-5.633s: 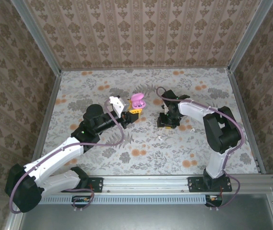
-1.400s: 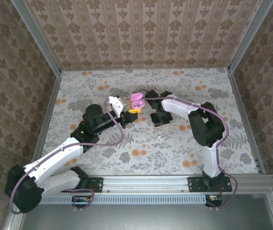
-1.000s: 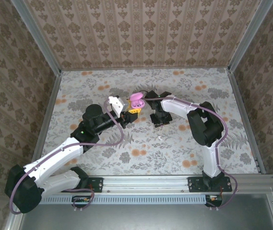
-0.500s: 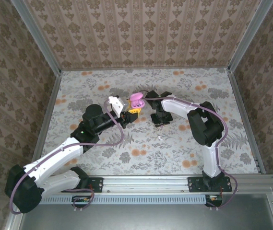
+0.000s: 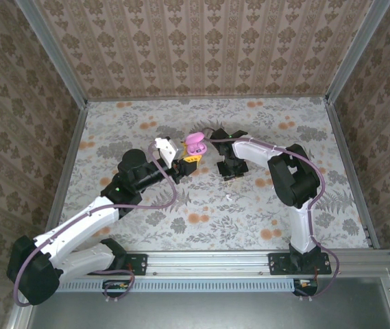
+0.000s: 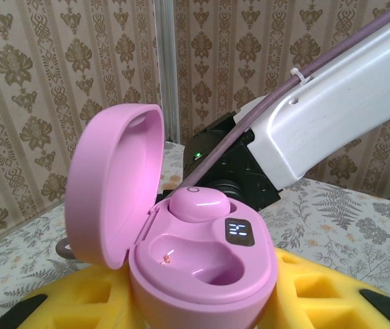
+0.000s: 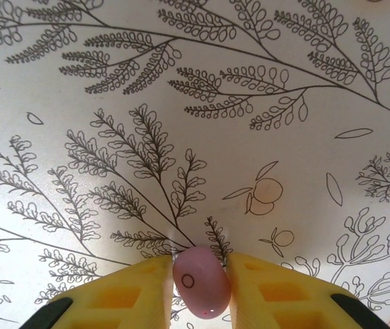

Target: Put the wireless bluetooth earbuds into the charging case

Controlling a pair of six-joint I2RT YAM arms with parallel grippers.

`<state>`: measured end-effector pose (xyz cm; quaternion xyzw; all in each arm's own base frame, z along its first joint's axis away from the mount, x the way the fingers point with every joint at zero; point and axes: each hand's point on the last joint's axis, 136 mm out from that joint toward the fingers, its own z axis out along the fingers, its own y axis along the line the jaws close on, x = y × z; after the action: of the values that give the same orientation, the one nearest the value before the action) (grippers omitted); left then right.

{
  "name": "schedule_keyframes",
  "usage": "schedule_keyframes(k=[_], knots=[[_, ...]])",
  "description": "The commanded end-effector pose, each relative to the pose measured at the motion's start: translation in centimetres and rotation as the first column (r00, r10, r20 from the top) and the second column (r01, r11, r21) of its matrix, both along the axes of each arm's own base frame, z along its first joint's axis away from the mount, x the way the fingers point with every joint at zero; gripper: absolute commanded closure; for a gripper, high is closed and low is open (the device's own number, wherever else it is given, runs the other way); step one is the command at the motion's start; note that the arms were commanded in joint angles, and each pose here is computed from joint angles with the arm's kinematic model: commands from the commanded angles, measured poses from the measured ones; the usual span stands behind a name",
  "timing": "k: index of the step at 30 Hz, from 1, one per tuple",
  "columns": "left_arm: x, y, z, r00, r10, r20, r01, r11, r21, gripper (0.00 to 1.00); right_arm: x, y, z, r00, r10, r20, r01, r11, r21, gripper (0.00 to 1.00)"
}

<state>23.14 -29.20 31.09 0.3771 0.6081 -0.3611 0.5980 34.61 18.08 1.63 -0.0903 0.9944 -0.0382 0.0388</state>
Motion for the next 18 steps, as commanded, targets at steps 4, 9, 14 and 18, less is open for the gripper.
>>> schedule_keyframes(k=[4,9,14,18], knots=[[0.1,0.5,0.9,0.999,0.013,0.030,-0.013,1.000,-0.012,0.62,0.2,-0.9,-1.2,1.000,-0.001,-0.018,0.000,0.999,-0.037,0.74],[0.1,0.5,0.9,0.999,0.014,0.030,-0.013,1.000,-0.012,0.62,0.6,-1.0,-1.2,1.000,0.005,-0.019,-0.006,1.000,-0.030,0.76],[0.2,0.4,0.9,0.999,0.015,0.029,-0.014,1.000,-0.011,0.62,1.0,-0.5,-0.5,1.000,0.007,-0.004,-0.007,1.000,0.000,0.77],[0.2,0.3,0.8,1.000,0.013,0.027,-0.013,1.000,-0.009,0.62,1.0,-0.2,1.1,0.999,-0.013,0.031,0.011,0.999,0.044,0.77]])
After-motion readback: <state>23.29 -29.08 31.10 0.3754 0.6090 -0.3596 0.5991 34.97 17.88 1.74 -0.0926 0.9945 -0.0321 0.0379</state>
